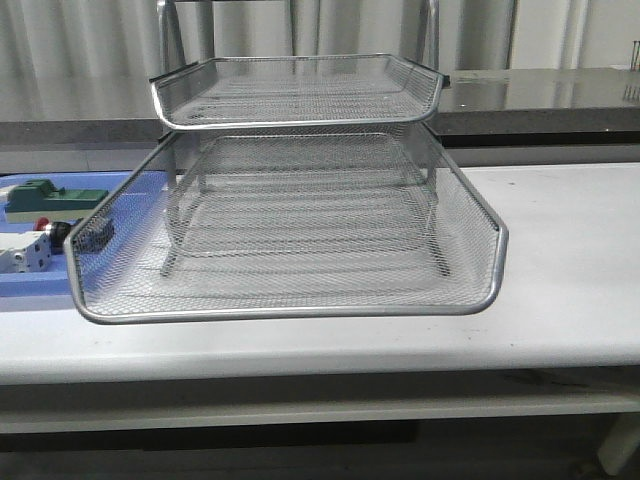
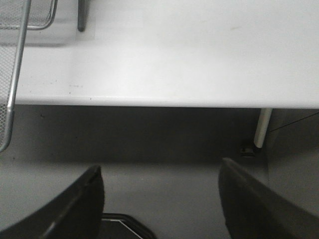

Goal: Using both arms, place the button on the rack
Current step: 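Release the tray and withdraw the right gripper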

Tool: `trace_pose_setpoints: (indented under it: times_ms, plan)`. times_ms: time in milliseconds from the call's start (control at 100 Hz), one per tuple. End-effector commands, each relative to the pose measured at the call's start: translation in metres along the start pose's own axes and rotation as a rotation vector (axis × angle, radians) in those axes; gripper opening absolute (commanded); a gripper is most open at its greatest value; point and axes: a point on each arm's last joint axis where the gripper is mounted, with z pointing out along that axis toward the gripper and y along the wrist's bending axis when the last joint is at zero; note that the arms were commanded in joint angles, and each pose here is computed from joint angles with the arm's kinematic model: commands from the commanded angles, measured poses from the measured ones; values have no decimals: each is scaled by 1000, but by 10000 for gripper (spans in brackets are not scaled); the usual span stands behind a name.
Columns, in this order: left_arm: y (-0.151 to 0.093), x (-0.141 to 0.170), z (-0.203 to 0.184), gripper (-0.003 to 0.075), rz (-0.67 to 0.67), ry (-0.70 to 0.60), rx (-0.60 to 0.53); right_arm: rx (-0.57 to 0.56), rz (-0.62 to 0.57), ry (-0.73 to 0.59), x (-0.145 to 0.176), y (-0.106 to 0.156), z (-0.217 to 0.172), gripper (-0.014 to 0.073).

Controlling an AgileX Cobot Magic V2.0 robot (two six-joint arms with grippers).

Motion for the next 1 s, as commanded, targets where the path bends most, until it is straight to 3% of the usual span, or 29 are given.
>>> trace_pose_setpoints:
  times_ms: [0,90,190,450,590,990]
  plan:
    - [-2,6,-1,-20,0,-69,13,10,13,-126,-7,-4,-20,498]
    - [-2,6,-1,-20,0,-69,13,8,16,-151,-5,-5,-27,483]
    - [-2,6,-1,-20,0,-69,13,9,17,-146,-3,-5,-29,411]
    - [-2,6,-1,-20,0,-69,13,11,17,-134,-2,-5,-29,66]
    - [-2,6,-1,-20,0,-69,13,11,17,-134,-2,-5,-29,-65]
    - [-2,6,-1,-20,0,-69,13,10,18,-135,-2,-5,-29,-70]
